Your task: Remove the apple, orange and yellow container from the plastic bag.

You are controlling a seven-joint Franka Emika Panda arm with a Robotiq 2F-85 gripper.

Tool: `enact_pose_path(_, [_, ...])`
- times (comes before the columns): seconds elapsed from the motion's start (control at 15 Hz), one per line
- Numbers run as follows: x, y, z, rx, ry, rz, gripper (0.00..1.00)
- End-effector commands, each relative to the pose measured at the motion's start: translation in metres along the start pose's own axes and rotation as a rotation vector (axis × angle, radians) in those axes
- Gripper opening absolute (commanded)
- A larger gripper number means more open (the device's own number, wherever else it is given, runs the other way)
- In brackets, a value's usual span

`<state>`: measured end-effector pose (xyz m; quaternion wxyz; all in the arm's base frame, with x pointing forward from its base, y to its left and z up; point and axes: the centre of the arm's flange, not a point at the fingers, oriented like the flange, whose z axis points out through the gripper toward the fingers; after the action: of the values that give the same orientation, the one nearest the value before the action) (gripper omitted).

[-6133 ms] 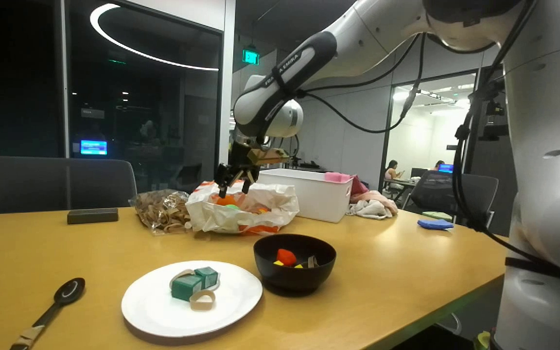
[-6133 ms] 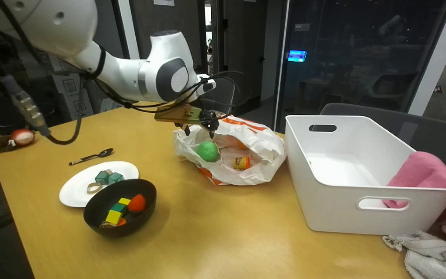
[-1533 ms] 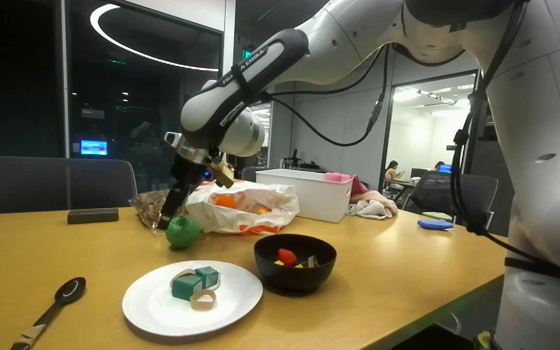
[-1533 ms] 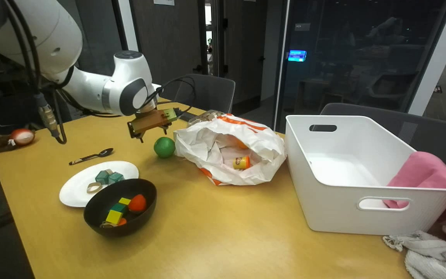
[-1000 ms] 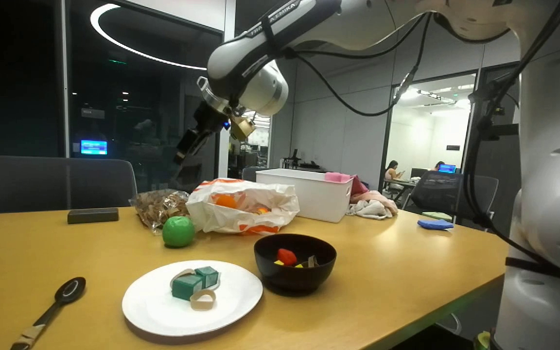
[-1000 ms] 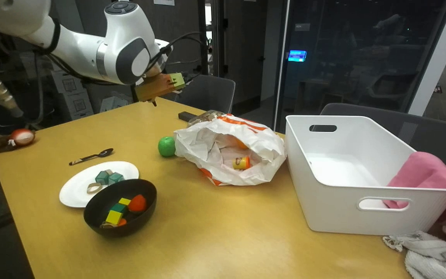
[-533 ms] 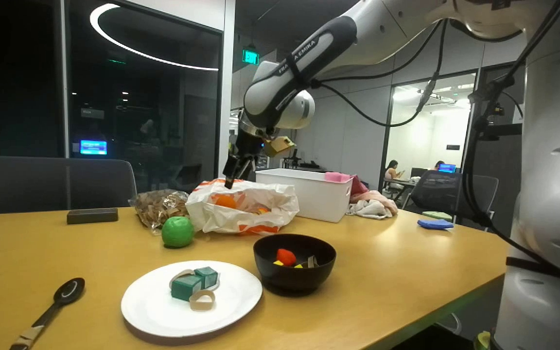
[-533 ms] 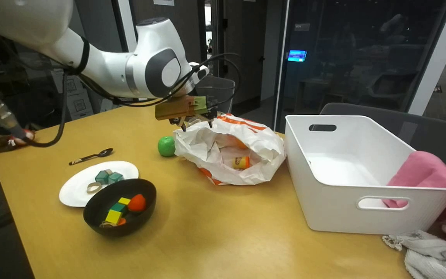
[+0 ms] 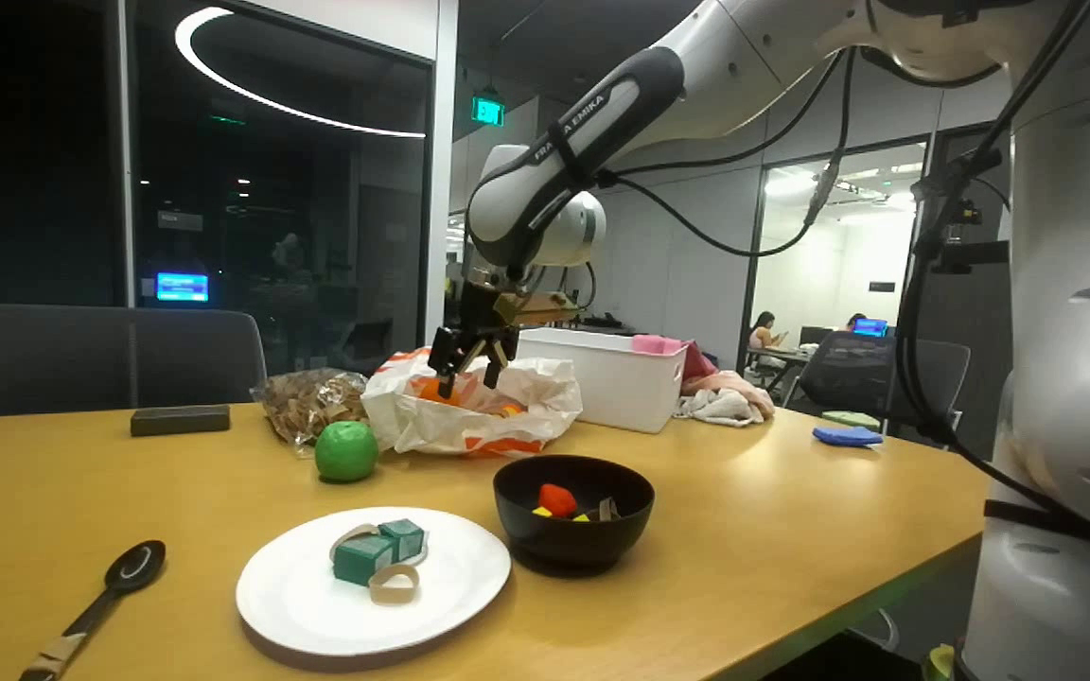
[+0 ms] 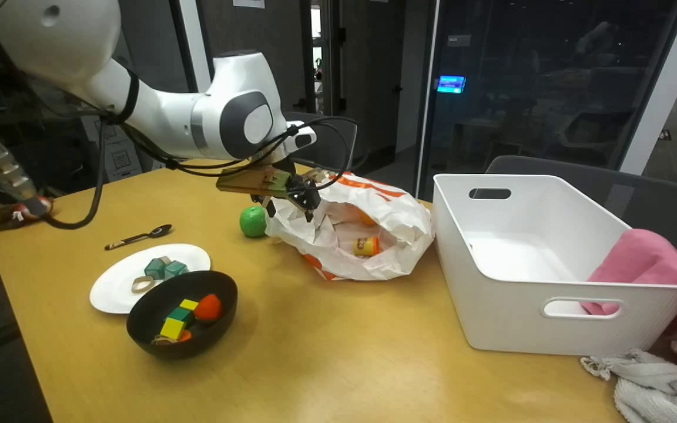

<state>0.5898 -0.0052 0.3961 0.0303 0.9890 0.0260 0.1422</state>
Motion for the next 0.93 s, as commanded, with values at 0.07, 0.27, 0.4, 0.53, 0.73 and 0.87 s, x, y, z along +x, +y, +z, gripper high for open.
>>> enact_pose_path(0.07, [0.009, -0.005, -0.002, 0.023, 0.014, 0.039, 1.00])
enact_pose_path(0.27, [0.006, -0.007, 0.003, 0.021, 0.009, 0.041, 1.00])
enact_pose_path(0.4, [0.008, -0.006, 0.015, 0.020, 0.027, 0.050, 1.00])
enact_pose_path(0.53, [0.015, -0.004, 0.023, 0.017, 0.057, 0.050, 1.00])
enact_pose_path(0.73, [0.028, -0.004, 0.030, 0.038, 0.158, 0.036, 1.00])
enact_pose_path(0.87, [0.038, -0.004, 0.021, 0.065, 0.233, 0.064, 1.00])
